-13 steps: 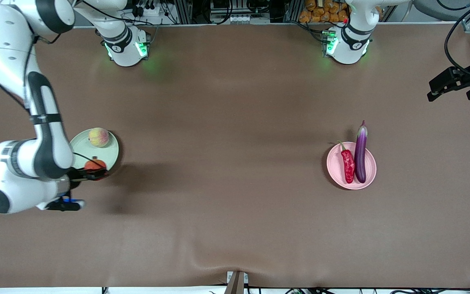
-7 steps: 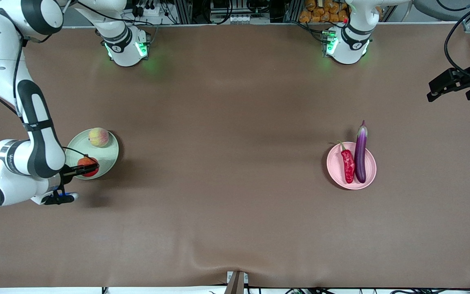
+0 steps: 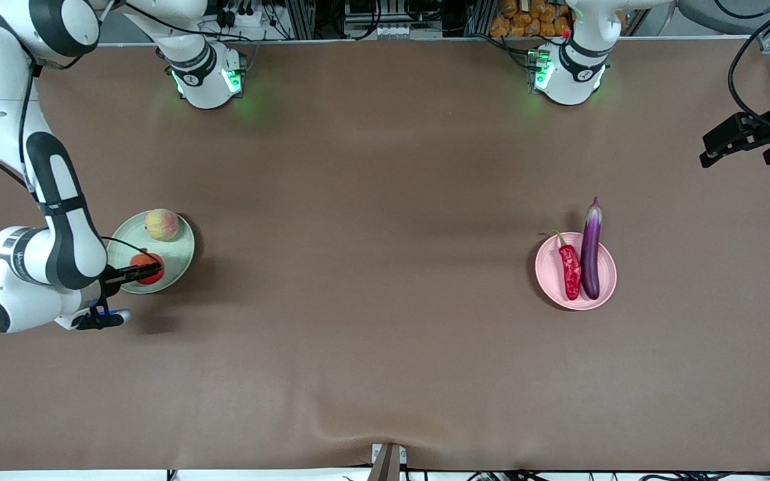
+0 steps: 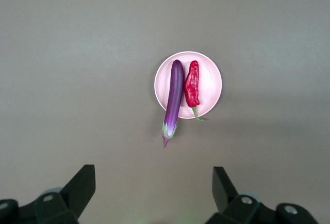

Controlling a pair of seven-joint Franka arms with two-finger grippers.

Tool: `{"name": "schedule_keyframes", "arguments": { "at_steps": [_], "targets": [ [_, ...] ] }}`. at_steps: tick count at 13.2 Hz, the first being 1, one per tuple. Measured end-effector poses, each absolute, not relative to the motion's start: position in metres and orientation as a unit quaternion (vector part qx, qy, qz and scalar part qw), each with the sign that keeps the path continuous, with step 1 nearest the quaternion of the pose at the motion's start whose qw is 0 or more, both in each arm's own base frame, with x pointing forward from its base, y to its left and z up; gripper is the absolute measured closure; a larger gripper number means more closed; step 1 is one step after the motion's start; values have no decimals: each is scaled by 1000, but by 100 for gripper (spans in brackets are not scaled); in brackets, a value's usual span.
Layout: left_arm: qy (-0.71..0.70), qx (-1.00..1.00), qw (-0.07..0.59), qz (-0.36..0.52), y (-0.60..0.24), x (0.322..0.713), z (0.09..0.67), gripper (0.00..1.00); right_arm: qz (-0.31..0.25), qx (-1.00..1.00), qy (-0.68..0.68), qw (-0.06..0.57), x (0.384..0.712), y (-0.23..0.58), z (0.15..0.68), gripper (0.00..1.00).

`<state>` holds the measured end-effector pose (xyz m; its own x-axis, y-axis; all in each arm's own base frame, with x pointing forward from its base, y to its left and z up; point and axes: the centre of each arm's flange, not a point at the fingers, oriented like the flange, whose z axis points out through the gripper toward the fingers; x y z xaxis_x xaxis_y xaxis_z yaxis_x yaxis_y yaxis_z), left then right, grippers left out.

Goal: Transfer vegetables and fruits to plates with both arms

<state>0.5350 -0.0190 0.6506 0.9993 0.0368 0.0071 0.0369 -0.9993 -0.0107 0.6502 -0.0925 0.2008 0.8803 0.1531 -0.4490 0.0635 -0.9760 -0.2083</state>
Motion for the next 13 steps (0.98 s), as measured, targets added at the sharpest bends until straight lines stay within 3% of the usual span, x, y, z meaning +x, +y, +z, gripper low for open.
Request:
{"name": "schedule_keyframes", "arguments": {
  "at_steps": [4,8,13],
  "targets": [
    [-24,-1000,5,-4,-12,535,651,0,226,-967,-65,97,665,-85,236,0],
    [-28,-1000,5,-4,-9,535,651,0,203,-969,-90,104,690,-68,337,0],
    [-36,-999,5,-7,0,535,654,0,141,-980,-108,93,697,-54,447,0]
  ]
}}
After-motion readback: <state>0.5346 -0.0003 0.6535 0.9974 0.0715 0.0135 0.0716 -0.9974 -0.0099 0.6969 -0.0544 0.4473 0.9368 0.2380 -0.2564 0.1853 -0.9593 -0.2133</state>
